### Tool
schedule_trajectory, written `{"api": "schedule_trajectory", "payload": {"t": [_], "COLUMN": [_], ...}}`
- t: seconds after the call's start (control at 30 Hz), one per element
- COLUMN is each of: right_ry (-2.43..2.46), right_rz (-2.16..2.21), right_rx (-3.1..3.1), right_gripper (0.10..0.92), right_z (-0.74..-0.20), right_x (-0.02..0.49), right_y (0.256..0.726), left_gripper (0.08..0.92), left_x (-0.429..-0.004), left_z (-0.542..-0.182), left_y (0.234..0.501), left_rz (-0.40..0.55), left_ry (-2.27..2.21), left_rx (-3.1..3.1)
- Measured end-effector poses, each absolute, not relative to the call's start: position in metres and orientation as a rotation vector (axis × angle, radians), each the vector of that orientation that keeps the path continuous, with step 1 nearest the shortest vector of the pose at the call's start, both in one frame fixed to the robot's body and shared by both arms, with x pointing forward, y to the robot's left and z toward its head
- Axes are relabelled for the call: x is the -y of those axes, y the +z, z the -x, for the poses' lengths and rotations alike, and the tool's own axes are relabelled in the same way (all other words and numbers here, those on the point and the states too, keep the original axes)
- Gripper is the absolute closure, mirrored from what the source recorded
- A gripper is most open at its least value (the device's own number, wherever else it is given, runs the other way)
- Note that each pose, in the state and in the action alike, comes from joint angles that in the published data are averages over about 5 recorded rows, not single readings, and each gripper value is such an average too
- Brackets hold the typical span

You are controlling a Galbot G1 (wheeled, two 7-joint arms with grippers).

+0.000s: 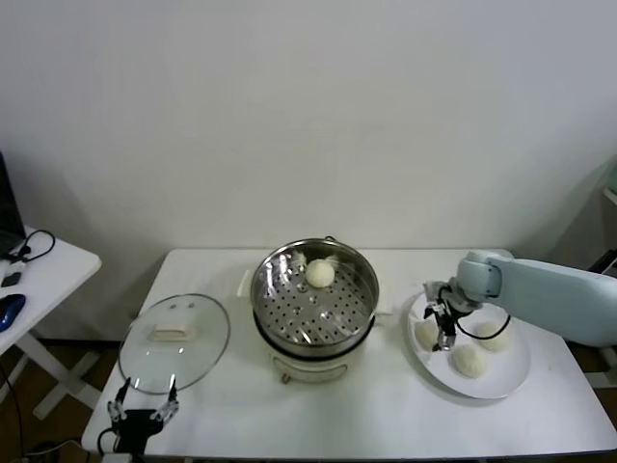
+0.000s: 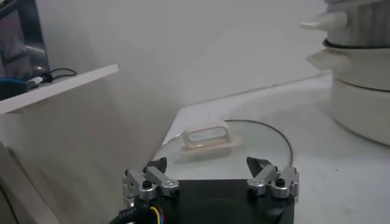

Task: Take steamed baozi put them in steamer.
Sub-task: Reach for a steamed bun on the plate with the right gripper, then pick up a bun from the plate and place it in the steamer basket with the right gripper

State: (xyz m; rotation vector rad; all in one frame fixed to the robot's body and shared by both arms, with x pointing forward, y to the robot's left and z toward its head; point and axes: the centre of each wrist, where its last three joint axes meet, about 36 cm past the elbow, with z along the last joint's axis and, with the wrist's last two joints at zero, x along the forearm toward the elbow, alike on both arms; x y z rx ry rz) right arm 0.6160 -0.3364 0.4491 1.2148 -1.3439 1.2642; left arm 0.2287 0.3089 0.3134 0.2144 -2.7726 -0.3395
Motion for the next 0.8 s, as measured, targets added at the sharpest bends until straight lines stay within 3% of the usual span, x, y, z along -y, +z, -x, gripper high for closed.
{"api": "schedule_trajectory", "payload": {"t": [0.27, 0.57, 0.8], "right_ry": [1.285, 1.289, 1.298], "right_rz": [-1.204, -1.214, -1.238], "right_rx": [1.335, 1.328, 1.325], "right_gripper": [0.242, 0.349, 0.367], "right_z": [-0.617, -0.618, -0.619], "right_x": [0.337, 0.337, 0.337], "right_y": [0.448, 0.454, 0.478], "left_gripper": [0.177, 0.177, 0.177], "left_x": [-0.309, -0.309, -0.310], "left_z": [-0.229, -0.231, -0.231], "left_y": [0.312, 0.312, 0.314], "left_rz": [-0.216, -0.218, -0.223], "left_ry": [-0.338, -0.336, -0.337], "left_rx": [2.772, 2.776, 2.778]}}
